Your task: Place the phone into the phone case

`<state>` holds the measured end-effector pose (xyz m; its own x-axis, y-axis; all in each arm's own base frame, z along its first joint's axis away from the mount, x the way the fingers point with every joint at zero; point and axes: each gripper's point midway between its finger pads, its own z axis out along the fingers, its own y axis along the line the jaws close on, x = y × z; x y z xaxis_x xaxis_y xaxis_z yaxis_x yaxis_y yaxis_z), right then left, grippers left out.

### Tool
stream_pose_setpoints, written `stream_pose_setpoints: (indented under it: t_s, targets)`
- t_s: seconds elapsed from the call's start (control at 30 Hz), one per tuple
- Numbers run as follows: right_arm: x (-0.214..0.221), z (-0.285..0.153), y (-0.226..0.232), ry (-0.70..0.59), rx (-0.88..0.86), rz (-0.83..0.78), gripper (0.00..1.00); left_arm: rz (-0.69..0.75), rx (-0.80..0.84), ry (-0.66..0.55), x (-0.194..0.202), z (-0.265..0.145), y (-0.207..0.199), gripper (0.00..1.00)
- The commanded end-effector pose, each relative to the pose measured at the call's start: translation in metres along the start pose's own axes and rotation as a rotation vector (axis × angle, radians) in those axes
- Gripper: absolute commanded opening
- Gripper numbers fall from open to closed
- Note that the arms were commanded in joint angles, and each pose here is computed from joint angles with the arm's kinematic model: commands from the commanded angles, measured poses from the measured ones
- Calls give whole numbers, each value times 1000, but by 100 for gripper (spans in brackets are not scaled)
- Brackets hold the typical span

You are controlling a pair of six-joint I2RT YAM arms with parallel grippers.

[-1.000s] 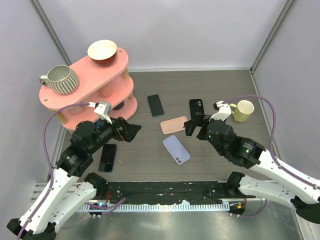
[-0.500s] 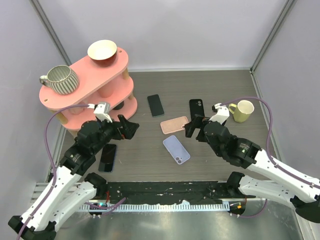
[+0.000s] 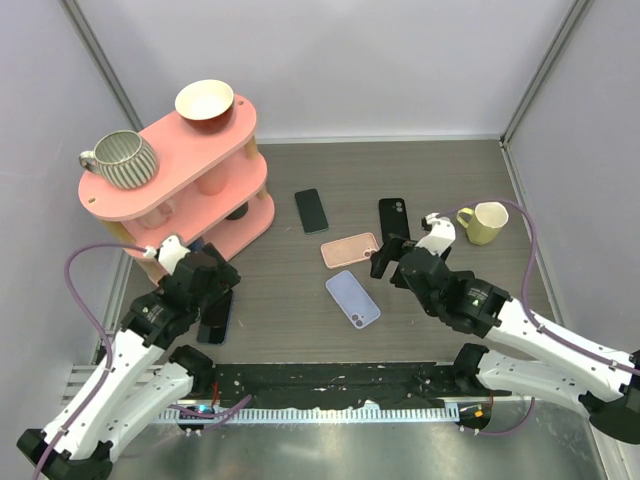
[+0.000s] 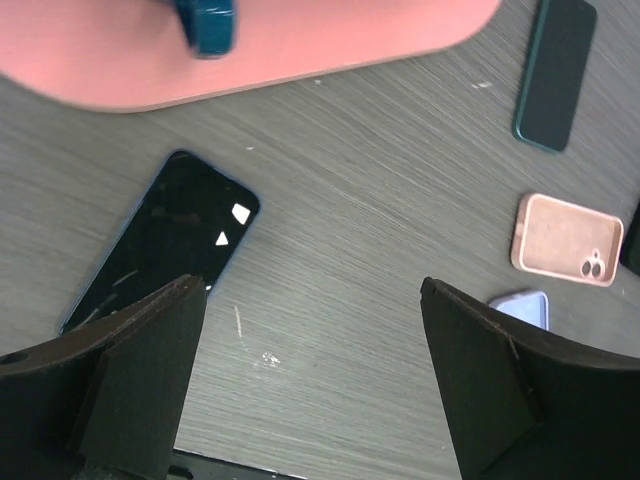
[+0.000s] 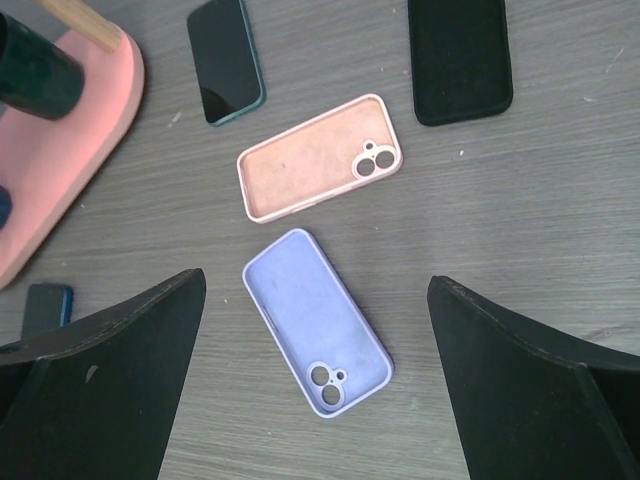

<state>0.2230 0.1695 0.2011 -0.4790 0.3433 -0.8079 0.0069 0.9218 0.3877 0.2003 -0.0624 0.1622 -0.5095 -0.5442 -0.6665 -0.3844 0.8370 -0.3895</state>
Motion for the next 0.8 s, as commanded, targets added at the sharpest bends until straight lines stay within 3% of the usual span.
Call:
stream_pose_setpoints:
  t_s: [0.0, 0.13, 0.23, 0.53, 0.7, 0.73, 0.77]
  targets:
    - [11, 9, 10, 12, -37, -9, 99, -189, -169, -86, 3, 7, 40, 91]
    - [33, 17, 21, 84, -97, -48, 97, -196, -169, -61, 17, 25, 38, 82]
    - [51, 24, 29, 160, -111, -75, 95, -193, -281, -45, 27, 35, 52, 82]
    - [70, 32, 35, 220, -126, -82, 93, -292, -600, -56, 33, 44, 105, 96]
    - [66, 34, 38, 205, -129, -98, 93, -485, -698, -16, 42, 44, 137, 90]
    - [66, 35, 37, 202, -126, -100, 93, -535, -721, -28, 40, 43, 144, 86]
    - [66, 34, 37, 203, -126, -103, 93, -556, -719, -37, 41, 45, 147, 74]
